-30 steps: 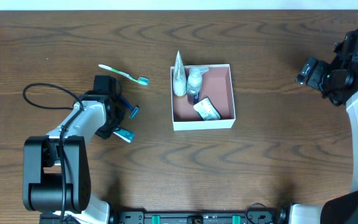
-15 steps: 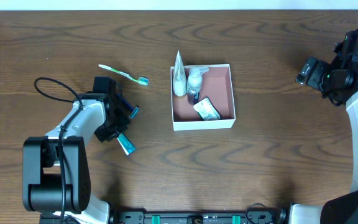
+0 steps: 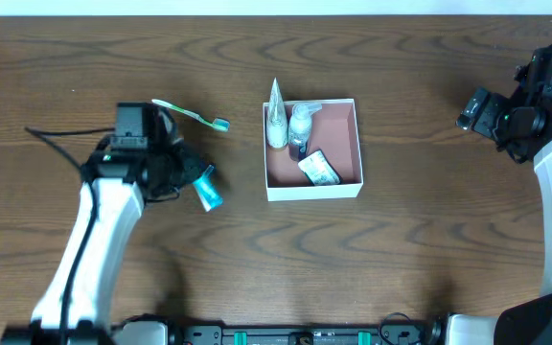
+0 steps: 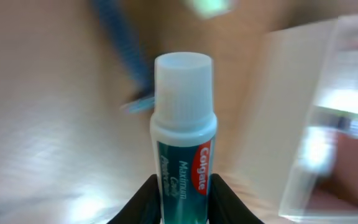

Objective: Pack container
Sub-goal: 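Carry the Colgate tube into the white box and release it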

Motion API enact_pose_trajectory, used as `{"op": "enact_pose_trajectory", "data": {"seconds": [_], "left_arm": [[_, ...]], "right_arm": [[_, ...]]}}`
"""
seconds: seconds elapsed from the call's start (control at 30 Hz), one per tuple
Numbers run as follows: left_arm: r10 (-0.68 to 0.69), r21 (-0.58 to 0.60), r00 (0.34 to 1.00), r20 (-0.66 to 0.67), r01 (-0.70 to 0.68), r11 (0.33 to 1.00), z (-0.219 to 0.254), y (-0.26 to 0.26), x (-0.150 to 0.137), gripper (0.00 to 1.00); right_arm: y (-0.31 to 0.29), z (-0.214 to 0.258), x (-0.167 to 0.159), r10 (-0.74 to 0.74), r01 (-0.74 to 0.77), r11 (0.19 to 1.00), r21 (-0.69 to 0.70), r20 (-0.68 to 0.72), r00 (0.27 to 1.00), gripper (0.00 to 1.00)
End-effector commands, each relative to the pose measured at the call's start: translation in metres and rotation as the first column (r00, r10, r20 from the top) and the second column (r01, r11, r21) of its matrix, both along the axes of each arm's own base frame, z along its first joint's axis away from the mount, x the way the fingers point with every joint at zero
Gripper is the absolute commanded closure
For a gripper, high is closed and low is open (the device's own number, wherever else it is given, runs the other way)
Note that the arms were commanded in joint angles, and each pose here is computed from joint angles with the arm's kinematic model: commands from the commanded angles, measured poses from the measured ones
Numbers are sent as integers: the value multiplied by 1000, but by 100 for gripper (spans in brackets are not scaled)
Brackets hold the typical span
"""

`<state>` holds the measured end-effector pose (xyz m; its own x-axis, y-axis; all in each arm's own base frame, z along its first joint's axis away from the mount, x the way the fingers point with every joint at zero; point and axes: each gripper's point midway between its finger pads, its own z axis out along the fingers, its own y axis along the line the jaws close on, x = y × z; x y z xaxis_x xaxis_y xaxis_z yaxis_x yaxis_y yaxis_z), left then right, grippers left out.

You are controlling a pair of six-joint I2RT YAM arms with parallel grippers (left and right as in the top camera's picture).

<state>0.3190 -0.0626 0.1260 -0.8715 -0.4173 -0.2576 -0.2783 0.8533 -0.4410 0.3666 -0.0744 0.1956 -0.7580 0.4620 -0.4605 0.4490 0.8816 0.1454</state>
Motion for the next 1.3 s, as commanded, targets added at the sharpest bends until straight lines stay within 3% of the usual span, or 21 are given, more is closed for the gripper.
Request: {"op": "enact_pose_trajectory", "data": {"seconds": [0.0,0.13,0.3,0.8,1.07,1.13,1.27], "left_arm": [[-169,-157,965,200,202,967,59,-50,-1,75],[-277,-150,877,392,358,922,103,-93,-5,75],[-356,-68,783,509,449,891,122,-137,-5,75],[-519,233,656,547,477,848,75,-231,6,75],[-571,284,586,575,512,811,61,-258,14,75],[-561,296,591,579,489,821,60,-255,19,66],[-546,316,597,587,452,834,63,-251,25,33]], "right_arm": [[-3,-2,-1,-12,12,1000,-7,-6,1000,1],[-3,-2,-1,-12,12,1000,-7,-6,1000,1],[-3,-2,-1,-12,12,1000,-7,-6,1000,1],[-3,-2,-1,-12,12,1000,-7,-6,1000,1],[-3,-2,-1,-12,12,1000,-7,-6,1000,1],[-3,-2,-1,-12,12,1000,-7,-6,1000,1],[-3,-2,-1,-12,12,1000,-7,-6,1000,1]]}}
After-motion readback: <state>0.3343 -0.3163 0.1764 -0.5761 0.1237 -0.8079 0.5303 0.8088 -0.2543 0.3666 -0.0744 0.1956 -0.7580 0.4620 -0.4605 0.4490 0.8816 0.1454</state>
